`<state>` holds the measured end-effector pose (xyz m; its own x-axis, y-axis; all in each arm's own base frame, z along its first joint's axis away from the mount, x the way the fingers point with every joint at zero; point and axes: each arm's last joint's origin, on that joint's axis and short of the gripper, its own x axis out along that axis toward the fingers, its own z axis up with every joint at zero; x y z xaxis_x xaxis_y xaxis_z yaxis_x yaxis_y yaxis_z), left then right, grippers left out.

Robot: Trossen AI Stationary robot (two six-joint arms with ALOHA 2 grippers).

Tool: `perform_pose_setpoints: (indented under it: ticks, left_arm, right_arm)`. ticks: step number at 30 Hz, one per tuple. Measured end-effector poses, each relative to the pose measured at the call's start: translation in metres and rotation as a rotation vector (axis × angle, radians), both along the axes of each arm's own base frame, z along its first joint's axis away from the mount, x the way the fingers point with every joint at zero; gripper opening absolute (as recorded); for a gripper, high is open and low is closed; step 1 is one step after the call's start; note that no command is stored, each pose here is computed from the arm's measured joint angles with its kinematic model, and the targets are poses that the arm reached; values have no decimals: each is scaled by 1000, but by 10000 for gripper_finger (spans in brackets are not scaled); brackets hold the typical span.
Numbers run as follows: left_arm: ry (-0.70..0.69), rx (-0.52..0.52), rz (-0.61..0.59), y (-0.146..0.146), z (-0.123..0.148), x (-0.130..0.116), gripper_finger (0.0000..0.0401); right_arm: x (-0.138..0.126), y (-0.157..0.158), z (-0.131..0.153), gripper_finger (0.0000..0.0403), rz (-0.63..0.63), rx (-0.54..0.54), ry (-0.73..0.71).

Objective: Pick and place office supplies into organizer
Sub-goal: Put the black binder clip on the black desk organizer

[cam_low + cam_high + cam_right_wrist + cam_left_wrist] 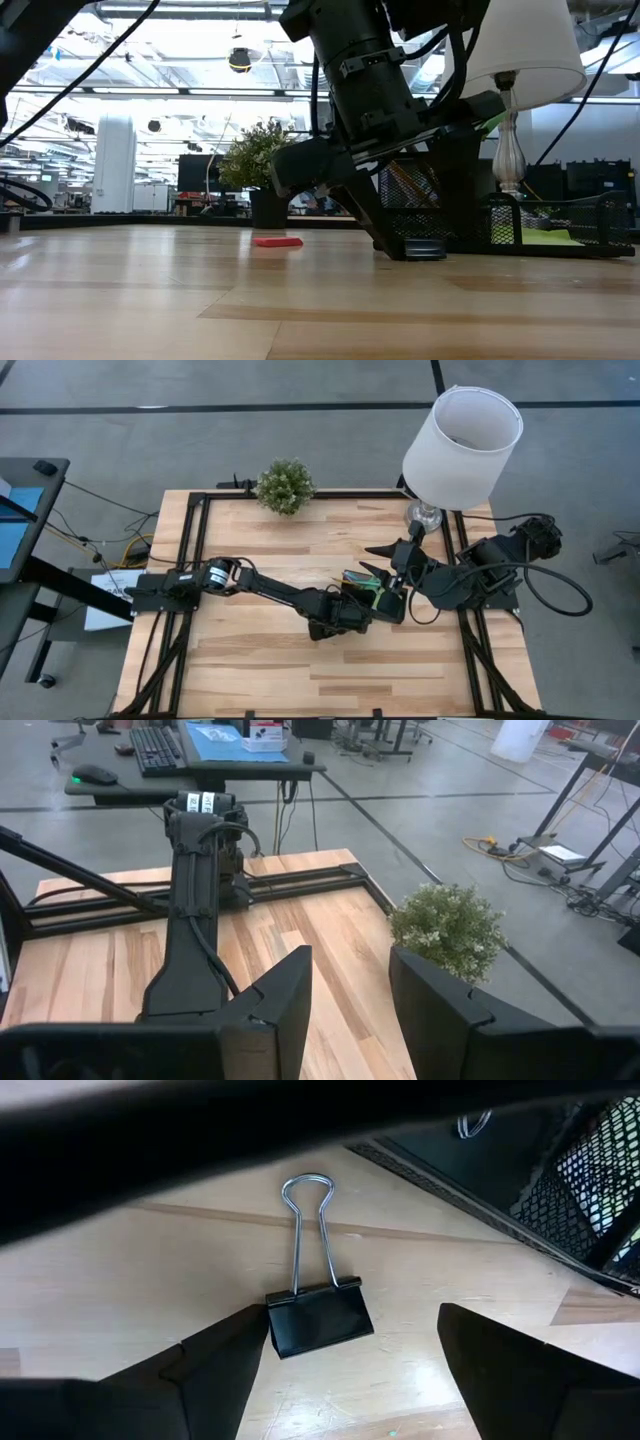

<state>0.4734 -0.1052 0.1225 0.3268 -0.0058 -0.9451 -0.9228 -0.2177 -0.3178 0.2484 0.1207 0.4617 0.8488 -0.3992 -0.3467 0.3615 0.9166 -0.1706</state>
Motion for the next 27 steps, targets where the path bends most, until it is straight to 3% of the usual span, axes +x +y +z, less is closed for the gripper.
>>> perform_pose_setpoints:
  ticks: [3,5,7,12,14,21,27]
  left_arm:
    - [4,-9,-11,0,0,0,300]
    - [-9,39,-42,-1,0,0,300]
    - [-28,121,-99,-4,1,0,300]
    - [-37,198,-323,-5,2,1,300]
    - [-37,214,-361,-5,2,1,300]
    - [-49,245,-342,-5,2,3,300]
    - [-35,218,-251,-4,0,1,282]
  right_arm:
    - [0,0,0,129,0,1,-1]
    - [0,0,0,129,0,1,-1]
    - [0,0,0,129,0,1,-1]
    - [0,0,0,129,0,1,-1]
    - [0,0,0,129,0,1,-2]
    - [0,0,0,129,0,1,-1]
    - [0,0,0,129,0,1,-2]
